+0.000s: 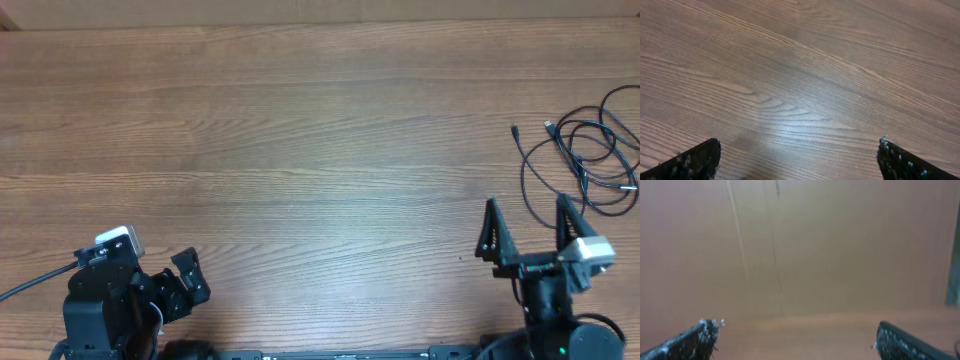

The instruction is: Untangle cables

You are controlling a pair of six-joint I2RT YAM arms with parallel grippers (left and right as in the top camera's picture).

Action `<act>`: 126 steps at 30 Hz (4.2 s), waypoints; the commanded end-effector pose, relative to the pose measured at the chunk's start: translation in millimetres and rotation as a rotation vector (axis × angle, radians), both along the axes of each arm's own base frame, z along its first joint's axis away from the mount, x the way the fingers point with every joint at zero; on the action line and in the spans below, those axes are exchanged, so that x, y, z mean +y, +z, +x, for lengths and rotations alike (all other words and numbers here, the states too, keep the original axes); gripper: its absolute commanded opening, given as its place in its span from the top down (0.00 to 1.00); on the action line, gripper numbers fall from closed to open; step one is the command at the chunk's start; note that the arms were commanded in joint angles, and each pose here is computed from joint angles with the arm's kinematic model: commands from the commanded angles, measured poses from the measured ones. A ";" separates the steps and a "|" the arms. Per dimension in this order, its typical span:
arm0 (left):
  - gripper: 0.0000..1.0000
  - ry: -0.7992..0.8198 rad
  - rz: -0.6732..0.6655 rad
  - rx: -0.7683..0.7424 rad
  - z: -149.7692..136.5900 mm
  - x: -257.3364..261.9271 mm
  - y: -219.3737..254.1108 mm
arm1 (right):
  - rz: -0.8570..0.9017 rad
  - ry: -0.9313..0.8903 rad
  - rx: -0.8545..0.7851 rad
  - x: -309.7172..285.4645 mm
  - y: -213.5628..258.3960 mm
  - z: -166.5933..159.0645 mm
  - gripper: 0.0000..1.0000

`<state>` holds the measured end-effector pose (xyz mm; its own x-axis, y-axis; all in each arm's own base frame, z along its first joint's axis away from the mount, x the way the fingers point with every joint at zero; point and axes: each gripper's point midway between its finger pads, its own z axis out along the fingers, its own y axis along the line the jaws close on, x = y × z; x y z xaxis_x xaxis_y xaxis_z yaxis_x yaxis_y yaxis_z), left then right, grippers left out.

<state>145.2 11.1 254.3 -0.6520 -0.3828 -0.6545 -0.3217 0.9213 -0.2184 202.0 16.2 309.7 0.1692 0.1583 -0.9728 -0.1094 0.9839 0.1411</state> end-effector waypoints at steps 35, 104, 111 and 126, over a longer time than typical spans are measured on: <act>0.01 -0.004 -0.003 -0.009 0.0 -0.7 1.8 | -0.065 -0.002 0.204 3.3 -140.1 43.8 0.00; 0.01 -0.263 0.279 -0.903 99.8 -21.8 -55.0 | -0.066 -0.002 0.204 3.3 -140.1 43.8 0.00; 0.00 -0.308 0.253 -0.744 100.2 -25.9 -95.5 | -0.065 -0.002 0.204 3.3 -140.1 43.8 0.00; 0.00 -0.288 0.219 -0.743 100.3 -25.2 -95.8 | -0.065 -0.002 0.204 3.3 -140.1 43.8 0.00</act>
<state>245.8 -13.9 159.0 -0.0755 -0.0761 -0.9942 0.0869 0.9928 -0.0825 245.7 17.7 171.6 -0.0344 0.0941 -0.9950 -0.0738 0.9926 0.0964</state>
